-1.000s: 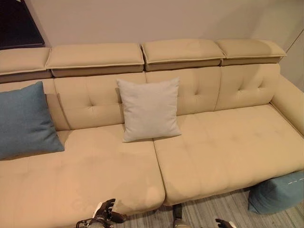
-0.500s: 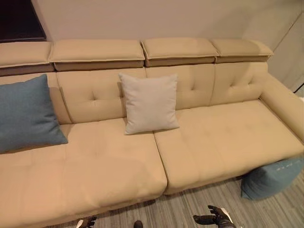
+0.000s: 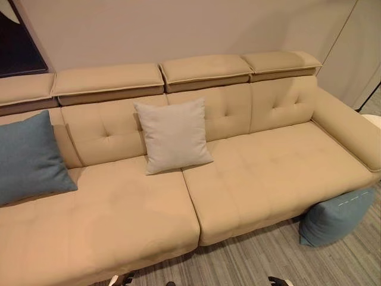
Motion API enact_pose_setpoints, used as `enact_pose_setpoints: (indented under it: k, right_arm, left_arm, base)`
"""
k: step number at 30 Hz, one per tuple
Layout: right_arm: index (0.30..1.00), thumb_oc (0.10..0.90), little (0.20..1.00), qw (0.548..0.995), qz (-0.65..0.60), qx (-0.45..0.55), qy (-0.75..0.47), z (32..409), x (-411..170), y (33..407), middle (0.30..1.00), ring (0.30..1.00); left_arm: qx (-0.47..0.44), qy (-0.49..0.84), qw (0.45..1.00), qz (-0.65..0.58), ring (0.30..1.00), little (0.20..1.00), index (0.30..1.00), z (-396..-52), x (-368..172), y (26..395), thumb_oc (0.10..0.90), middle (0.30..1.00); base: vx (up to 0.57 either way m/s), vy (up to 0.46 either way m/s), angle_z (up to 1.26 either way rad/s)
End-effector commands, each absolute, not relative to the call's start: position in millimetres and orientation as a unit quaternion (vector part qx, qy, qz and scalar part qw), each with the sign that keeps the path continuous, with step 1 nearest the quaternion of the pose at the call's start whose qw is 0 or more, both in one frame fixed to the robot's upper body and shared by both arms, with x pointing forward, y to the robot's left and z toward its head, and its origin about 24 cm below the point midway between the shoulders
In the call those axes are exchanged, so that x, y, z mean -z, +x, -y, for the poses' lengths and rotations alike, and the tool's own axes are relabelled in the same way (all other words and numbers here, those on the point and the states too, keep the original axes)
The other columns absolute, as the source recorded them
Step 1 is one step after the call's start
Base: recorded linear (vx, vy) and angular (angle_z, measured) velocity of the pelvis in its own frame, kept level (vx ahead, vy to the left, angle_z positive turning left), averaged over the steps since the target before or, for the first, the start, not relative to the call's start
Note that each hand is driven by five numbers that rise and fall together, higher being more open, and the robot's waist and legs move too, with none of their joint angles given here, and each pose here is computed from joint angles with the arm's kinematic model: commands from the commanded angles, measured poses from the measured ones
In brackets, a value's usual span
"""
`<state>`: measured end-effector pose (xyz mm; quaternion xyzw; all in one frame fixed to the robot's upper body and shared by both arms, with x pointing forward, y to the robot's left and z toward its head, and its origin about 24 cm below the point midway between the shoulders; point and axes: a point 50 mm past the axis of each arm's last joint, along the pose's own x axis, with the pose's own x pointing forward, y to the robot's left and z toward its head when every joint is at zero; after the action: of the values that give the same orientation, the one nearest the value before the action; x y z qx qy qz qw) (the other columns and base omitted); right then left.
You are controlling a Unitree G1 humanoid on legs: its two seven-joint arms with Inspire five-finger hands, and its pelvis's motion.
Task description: Pick up all the scattered cushions and arrange them neatly on the sofa.
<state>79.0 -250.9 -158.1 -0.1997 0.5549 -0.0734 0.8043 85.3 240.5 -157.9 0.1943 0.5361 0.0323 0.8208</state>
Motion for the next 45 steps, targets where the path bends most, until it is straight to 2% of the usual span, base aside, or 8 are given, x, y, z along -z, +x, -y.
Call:
enact_pose_setpoints:
  k: [1,10,15,23,30,39,45]
  right_arm:
    - [0.900,0.800,0.900,0.814,-0.525,0.103,-0.225,268,148,102,0.900,0.900]
    - [0.900,0.800,0.900,0.797,-0.541,0.113,-0.243,279,146,95,0.900,0.900]
    - [0.900,0.800,0.900,0.805,-0.531,0.114,-0.240,276,145,105,0.900,0.900]
    - [0.900,0.800,0.900,0.822,-0.504,0.092,-0.250,263,143,125,0.900,0.900]
    - [0.900,0.800,0.900,0.803,-0.528,0.105,-0.257,275,144,107,0.900,0.900]
    - [0.900,0.800,0.900,0.807,-0.519,0.127,-0.250,281,141,108,0.900,0.900]
    - [0.900,0.800,0.900,0.791,-0.542,0.160,-0.235,288,144,88,0.900,0.900]
  left_arm:
    - [-0.042,0.209,0.834,-0.509,0.900,0.900,0.900,-246,151,110,0.800,0.900]
    - [-0.028,0.201,0.844,-0.497,0.900,0.900,0.900,-230,152,120,0.800,0.900]
    - [-0.008,0.217,0.854,-0.472,0.900,0.900,0.900,-225,147,137,0.800,0.900]
    - [-0.001,0.258,0.848,-0.462,0.900,0.900,0.900,-239,140,148,0.800,0.900]
    - [-0.011,0.247,0.839,-0.485,0.900,0.900,0.900,-245,144,131,0.800,0.900]
    - [0.019,0.243,0.850,-0.467,0.900,0.900,0.900,-224,144,145,0.800,0.900]
    - [0.024,0.238,0.858,-0.455,0.900,0.900,0.900,-212,144,153,0.800,0.900]
  base:
    - [-0.05,0.001,-0.06]
    - [-0.06,0.102,-0.57]
    - [-0.05,0.154,-0.41]
    - [-0.16,0.140,-1.06]
    - [-0.15,-0.030,-1.13]
    - [-0.04,-0.120,-0.30]
    - [0.03,-0.076,-0.21]
